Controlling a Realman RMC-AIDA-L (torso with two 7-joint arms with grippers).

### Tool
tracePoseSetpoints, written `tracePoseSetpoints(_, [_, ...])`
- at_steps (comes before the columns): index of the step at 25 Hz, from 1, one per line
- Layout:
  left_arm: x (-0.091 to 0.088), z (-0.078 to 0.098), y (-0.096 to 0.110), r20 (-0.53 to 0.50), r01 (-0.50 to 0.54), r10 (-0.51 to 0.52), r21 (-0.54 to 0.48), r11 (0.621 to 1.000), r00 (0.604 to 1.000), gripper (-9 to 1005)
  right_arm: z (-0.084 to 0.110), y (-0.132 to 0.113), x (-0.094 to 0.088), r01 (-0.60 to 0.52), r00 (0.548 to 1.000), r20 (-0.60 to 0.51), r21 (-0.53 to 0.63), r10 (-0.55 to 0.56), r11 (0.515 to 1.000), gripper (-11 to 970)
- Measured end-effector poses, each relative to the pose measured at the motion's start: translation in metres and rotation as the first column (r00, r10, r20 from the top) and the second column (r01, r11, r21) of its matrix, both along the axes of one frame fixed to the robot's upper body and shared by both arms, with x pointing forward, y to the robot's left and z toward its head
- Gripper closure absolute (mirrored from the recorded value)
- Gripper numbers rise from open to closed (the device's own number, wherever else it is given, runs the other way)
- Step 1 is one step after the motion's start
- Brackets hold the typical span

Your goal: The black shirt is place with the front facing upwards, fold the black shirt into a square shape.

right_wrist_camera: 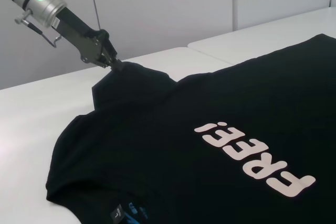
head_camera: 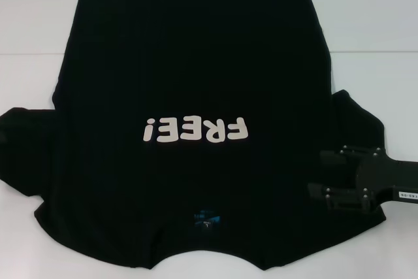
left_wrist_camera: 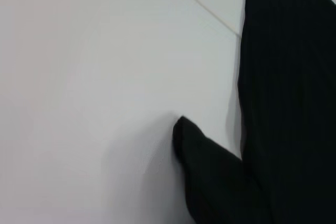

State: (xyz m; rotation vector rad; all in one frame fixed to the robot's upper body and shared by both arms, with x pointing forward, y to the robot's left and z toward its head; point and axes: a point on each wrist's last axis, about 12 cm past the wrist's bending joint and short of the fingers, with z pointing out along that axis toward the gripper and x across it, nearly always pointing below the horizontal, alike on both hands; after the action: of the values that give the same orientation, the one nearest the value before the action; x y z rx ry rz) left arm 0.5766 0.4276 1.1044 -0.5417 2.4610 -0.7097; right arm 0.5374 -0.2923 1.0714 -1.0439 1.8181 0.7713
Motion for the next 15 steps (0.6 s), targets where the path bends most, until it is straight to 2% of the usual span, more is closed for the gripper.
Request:
tracePoseSetpoints(8, [0.006,0.013,-0.002,0.027,0.023,-0.023,-0.013,1.0,0.999,988,-0.001,0.001,-0.001,-0.001,1.0,-0.006,0.008,0.001,1.0,182])
tracePoseSetpoints(15, [0.021,0.028,-0.03,0.054,0.132,-0.127,-0.088,0.987,0.99,986,-0.003,0.002,-0.001,0.0,1.0,-0.009,0.007,0.0,1.0,183])
